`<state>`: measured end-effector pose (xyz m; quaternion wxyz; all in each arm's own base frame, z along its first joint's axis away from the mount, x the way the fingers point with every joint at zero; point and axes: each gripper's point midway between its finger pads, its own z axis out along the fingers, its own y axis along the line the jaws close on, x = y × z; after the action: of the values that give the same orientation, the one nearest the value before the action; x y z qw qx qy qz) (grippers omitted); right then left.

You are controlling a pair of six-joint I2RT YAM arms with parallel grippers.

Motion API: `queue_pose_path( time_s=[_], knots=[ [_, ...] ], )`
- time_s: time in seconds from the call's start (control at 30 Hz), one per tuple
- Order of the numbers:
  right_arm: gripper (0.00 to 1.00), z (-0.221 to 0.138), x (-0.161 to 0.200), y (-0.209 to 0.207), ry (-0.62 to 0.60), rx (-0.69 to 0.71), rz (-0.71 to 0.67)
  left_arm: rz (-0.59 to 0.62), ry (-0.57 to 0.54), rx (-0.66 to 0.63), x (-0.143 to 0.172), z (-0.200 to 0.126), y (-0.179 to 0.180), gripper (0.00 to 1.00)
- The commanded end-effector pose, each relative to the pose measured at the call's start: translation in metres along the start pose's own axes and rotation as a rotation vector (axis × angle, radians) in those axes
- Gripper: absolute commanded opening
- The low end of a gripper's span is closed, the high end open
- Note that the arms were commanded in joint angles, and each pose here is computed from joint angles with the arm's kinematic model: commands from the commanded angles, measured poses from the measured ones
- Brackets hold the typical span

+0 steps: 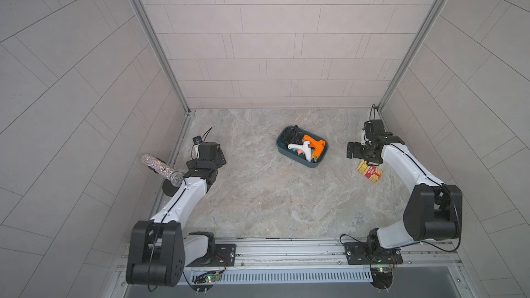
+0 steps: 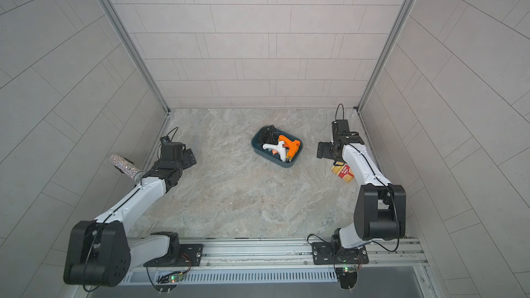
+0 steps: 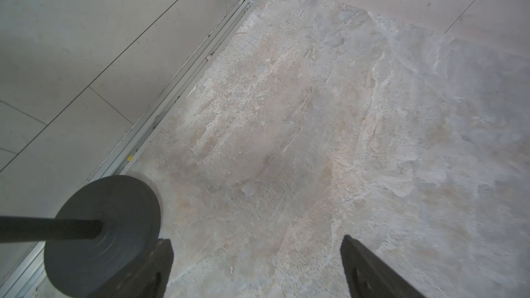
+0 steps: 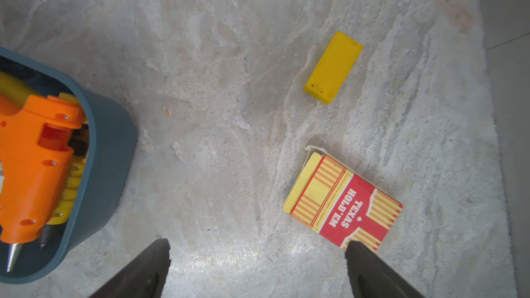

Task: Put the hot melt glue gun into the storage box
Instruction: Reset both arms

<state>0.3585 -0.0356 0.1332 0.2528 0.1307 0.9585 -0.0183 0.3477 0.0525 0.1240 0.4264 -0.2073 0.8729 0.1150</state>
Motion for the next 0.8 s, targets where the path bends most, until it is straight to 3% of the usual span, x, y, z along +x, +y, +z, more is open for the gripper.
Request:
queue_pose_path(
  time_s=[0.0, 0.1, 0.23, 0.37, 0.47, 0.6, 0.67, 0.77],
  knots=[
    [1.0, -0.011, -0.027, -0.016, -0.178, 0.072, 0.016, 0.029, -0.138, -0.032, -0.027, 0.011, -0.001, 1.0],
    [1.0, -0.003, -0.021, -0.025, -0.213, 0.096, 0.029, 0.094, -0.083, -0.075, -0.014, 0.03, 0.0, 1.0],
    [1.0, 0.013, -0.009, -0.031, -0.259, 0.089, 0.039, 0.064, -0.076, -0.071, -0.001, 0.043, 0.005, 1.0],
    [1.0, 0.025, -0.007, -0.03, -0.385, 0.063, 0.043, -0.002, -0.103, -0.07, -0.003, 0.05, 0.019, 1.0],
    [1.0, 0.028, -0.008, -0.032, -0.549, 0.056, 0.04, -0.079, -0.122, -0.069, -0.004, 0.056, 0.031, 1.0],
    [1.0, 0.036, -0.009, -0.031, -0.646, 0.041, 0.047, -0.069, -0.13, -0.046, -0.005, 0.057, 0.026, 1.0],
    [1.0, 0.035, -0.017, -0.024, -0.667, 0.006, 0.031, -0.053, -0.136, -0.016, -0.004, 0.056, 0.022, 1.0],
    [1.0, 0.045, -0.017, -0.009, -0.678, -0.015, -0.039, 0.146, -0.176, 0.156, 0.001, 0.047, -0.03, 1.0]
  ],
)
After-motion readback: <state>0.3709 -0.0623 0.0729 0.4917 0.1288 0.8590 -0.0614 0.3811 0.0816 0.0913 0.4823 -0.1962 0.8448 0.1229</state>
